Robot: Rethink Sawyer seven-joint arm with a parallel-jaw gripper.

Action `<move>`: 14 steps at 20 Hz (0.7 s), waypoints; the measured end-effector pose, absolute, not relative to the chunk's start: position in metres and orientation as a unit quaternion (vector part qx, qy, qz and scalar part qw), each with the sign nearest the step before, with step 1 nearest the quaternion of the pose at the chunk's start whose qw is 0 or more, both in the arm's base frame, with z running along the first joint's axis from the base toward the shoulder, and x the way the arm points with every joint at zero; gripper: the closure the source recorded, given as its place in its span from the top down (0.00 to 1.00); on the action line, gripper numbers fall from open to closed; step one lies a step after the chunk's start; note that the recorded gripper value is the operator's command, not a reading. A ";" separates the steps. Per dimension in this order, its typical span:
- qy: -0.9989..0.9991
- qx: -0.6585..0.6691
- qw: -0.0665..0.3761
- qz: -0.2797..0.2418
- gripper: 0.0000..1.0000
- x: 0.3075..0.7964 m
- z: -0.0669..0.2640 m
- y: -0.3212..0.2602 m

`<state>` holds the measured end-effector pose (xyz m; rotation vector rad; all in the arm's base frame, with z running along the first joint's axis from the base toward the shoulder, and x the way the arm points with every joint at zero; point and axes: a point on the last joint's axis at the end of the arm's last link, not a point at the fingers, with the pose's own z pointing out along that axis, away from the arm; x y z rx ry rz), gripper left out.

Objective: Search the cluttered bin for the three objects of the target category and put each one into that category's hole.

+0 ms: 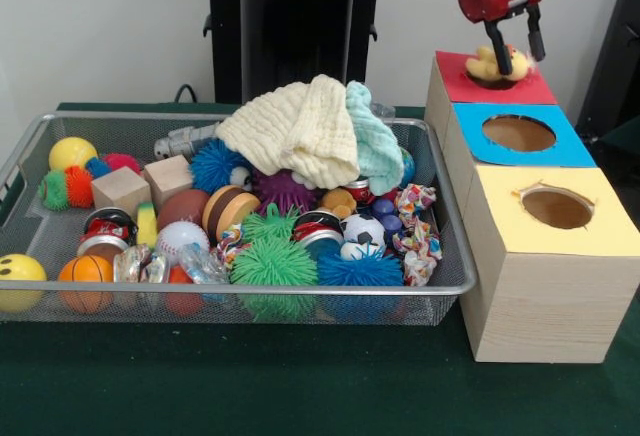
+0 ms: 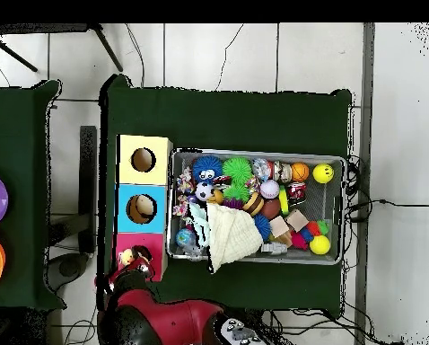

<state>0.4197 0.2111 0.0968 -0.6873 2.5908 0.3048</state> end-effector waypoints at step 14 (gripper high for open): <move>0.927 -0.257 0.260 0.080 1.00 0.443 0.119 0.207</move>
